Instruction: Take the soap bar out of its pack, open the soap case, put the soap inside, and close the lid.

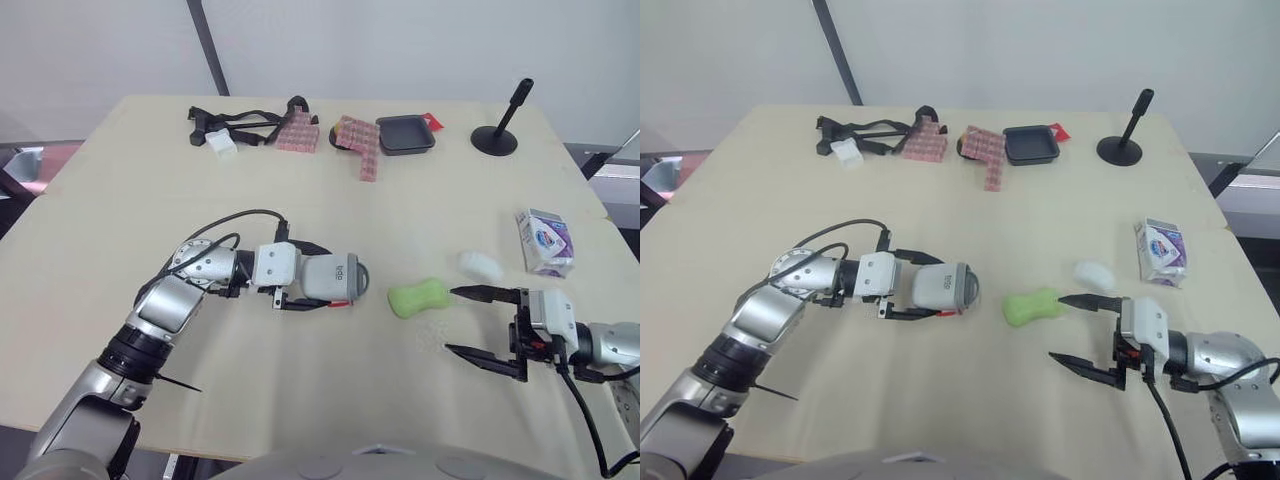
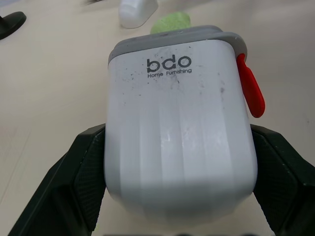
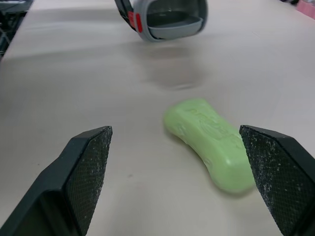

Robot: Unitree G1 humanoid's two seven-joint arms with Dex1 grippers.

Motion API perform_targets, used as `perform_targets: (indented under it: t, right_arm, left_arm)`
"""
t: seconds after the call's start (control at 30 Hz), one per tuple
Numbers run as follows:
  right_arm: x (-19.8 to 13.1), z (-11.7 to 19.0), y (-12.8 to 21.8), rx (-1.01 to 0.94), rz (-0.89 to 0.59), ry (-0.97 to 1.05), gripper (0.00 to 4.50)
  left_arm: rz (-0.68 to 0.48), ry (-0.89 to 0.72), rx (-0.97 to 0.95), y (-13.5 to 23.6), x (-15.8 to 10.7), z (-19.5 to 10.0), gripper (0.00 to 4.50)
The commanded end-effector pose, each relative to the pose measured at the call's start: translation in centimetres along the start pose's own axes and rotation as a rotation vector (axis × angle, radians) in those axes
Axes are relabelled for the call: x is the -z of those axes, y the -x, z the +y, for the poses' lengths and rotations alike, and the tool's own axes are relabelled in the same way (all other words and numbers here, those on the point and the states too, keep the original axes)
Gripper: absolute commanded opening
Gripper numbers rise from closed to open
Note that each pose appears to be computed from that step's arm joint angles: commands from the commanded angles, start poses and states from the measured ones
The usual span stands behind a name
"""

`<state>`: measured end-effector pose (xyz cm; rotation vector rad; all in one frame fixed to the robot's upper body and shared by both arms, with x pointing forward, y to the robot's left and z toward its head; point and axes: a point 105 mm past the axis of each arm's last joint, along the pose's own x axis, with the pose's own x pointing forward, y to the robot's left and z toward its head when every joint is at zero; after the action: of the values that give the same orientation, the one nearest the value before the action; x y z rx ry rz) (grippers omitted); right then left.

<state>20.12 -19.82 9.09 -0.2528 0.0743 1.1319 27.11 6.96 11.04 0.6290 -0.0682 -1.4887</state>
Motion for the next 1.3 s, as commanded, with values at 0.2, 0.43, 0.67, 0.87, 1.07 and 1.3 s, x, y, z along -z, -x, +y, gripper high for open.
perform_targets:
  t: [0.2, 0.43, 0.67, 0.87, 1.07, 1.3]
  right_arm:
    - [-1.3, -0.8, 0.6, 0.082, -0.016, -0.004, 4.45]
    - [-1.8, 0.3, 0.7, 0.008, -0.083, 0.045, 4.45]
    - [-1.1, 1.6, 1.5, -0.087, -0.075, 0.083, 4.45]
    - [-1.0, 1.1, 1.3, -0.082, -0.07, 0.076, 4.45]
    - [-0.7, 1.0, 1.0, -0.082, -0.05, 0.068, 4.45]
    - [-0.9, 0.7, 0.6, -0.069, -0.049, 0.073, 4.45]
  left_arm:
    - [0.071, -0.017, 0.025, 0.7, -0.4, 1.3, 3.47]
    - [0.07, -0.026, 0.036, 0.4, -0.7, 1.7, 3.47]
    - [0.079, -0.038, 0.057, 0.2, -1.3, 2.3, 3.47]
    - [0.202, -0.085, 0.087, -0.4, -0.7, 2.6, 3.47]
    - [0.256, -0.034, 0.159, -1.3, -1.3, 1.9, 3.47]
    - [0.325, -0.031, 0.189, -1.9, -1.1, 1.6, 3.47]
